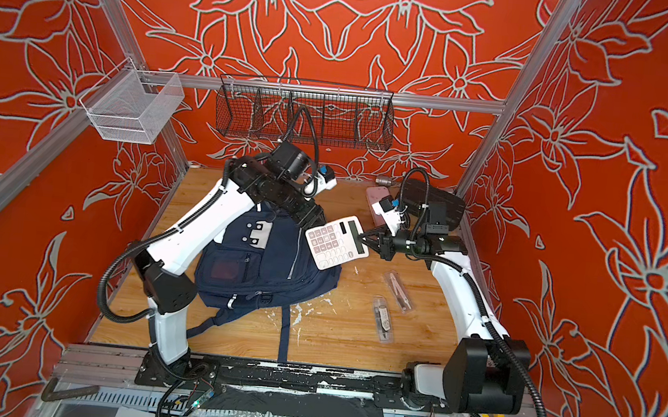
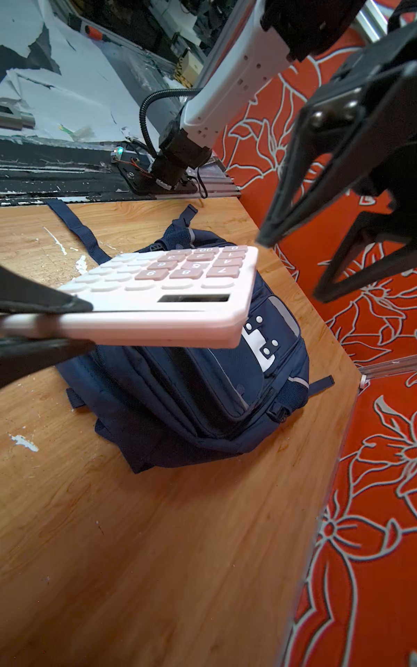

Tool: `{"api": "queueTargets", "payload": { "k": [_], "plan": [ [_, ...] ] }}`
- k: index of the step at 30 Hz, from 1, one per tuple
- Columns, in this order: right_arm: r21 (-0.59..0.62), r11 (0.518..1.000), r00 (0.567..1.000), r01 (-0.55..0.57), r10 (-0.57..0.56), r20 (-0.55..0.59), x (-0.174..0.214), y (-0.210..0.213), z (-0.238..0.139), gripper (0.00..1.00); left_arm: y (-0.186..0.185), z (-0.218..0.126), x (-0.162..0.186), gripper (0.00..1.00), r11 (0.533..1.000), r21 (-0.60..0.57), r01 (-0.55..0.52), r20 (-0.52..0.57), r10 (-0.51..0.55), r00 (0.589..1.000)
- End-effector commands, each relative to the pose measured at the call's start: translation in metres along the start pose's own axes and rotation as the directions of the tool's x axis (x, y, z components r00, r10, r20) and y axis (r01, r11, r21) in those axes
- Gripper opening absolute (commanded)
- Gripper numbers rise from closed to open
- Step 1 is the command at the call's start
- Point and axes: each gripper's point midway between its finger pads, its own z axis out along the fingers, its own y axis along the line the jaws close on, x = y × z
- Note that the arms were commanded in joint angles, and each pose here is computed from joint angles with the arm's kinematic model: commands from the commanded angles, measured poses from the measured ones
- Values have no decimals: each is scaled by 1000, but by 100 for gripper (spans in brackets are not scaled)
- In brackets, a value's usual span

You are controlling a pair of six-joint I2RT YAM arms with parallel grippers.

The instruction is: Pack the student bag

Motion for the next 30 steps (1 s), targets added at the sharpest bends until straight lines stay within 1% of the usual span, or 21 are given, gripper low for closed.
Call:
{"api": "queueTargets", "payload": {
  "k": [1, 2, 4, 6, 8, 10, 13, 16, 18, 21, 23, 26, 29, 30],
  "plan": [
    [46, 996, 997, -79, 78, 18, -1, -3, -6, 0, 41, -42, -17, 68, 969, -206, 140, 181, -103, 978],
    [57, 992, 994, -108, 107, 22, 0, -7, -7, 0, 45, -44, -13, 68, 959, -231, 162, 195, -118, 974],
    [79, 980, 983, -183, 179, 46, 0, -16, -10, 0, 52, -43, 6, 70, 939, -266, 216, 200, -165, 966],
    [100, 964, 968, -245, 238, 75, -2, -26, -15, 0, 59, -34, 30, 70, 913, -309, 266, 173, -221, 960],
    [155, 935, 946, -320, 307, 104, -3, -40, -20, 0, 58, -20, 54, 71, 897, -330, 294, 129, -265, 956],
    [219, 895, 921, -389, 368, 131, -3, -57, -28, 0, 49, -1, 74, 72, 891, -351, 287, 87, -274, 958],
    [288, 846, 894, -449, 422, 153, -3, -71, -36, 0, 34, 25, 91, 73, 892, -379, 247, 23, -257, 966],
    [321, 827, 887, -462, 430, 170, -7, -76, -41, 0, 29, 50, 102, 73, 884, -392, 256, -50, -298, 953],
    [329, 822, 886, -464, 429, 178, -8, -76, -43, 0, 26, 66, 106, 74, 885, -392, 252, -107, -316, 943],
    [335, 819, 885, -466, 430, 180, -7, -75, -44, 0, 24, 84, 114, 74, 879, -414, 237, -206, -344, 916],
    [344, 815, 885, -465, 429, 180, -4, -75, -45, 0, 23, 95, 119, 74, 879, -419, 227, -252, -353, 901],
    [351, 810, 883, -470, 437, 173, 1, -77, -44, 0, 22, 104, 119, 74, 876, -421, 237, -264, -368, 892],
    [348, 808, 879, -476, 449, 161, 5, -77, -42, 0, 27, 105, 122, 74, 855, -459, 242, -267, -393, 880],
    [348, 807, 879, -476, 451, 156, 7, -77, -41, 0, 25, 107, 122, 74, 859, -450, 244, -274, -393, 878]
  ]
}}
